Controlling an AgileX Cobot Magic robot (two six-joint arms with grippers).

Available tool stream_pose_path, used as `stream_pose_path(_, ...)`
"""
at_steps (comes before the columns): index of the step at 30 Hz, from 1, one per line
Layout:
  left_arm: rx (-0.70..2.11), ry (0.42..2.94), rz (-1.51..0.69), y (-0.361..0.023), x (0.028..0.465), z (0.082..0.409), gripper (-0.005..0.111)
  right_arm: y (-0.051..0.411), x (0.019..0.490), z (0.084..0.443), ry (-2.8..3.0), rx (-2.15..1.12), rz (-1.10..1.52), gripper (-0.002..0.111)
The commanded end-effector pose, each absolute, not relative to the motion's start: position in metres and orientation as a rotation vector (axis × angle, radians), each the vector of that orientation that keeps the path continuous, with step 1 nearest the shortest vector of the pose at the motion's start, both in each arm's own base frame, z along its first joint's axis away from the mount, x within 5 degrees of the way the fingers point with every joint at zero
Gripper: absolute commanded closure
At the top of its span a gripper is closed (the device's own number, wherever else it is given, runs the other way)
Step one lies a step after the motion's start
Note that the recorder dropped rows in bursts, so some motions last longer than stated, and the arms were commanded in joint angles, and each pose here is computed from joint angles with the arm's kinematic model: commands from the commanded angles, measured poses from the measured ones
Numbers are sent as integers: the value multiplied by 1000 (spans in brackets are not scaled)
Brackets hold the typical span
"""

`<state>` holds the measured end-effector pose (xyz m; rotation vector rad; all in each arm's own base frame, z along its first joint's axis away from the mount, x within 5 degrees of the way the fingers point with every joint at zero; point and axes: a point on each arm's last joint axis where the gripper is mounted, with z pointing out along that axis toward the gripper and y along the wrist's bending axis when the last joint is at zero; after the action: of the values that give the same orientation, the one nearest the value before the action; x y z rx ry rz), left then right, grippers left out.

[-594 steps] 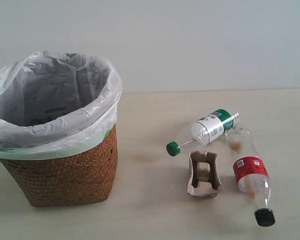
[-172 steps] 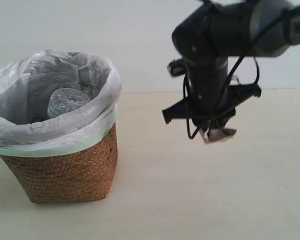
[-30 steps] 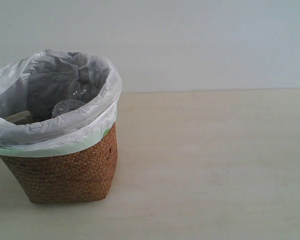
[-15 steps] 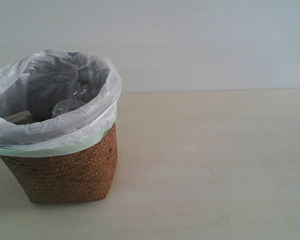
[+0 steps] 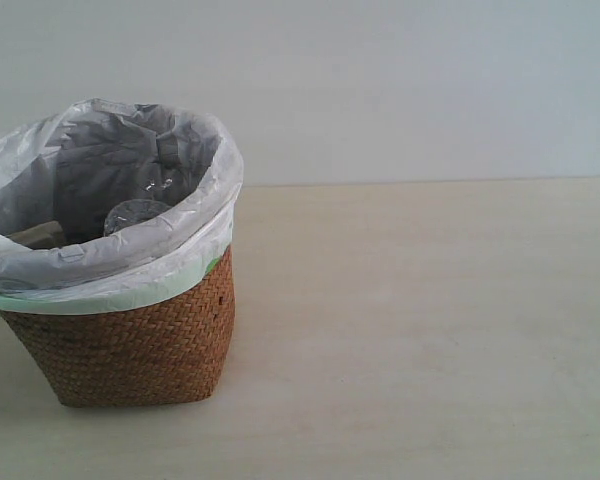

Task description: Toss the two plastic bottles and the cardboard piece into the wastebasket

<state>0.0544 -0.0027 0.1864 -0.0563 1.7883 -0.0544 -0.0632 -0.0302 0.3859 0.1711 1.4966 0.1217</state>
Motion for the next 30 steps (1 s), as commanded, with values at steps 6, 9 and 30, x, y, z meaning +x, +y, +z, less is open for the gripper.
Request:
stream_pose_path(6, -66, 1786, -56, -2, 54, 186, 101, -21, -35, 373, 1419, 108, 127, 107)
stream_pose_path(9, -66, 1786, -56, -2, 54, 186, 101, -15, -25, 376, 1263, 53, 157, 107)
stream_pose_path(30, -66, 1786, -56, -2, 54, 186, 101, 7, 49, 248, 1299, 197, 526, 107)
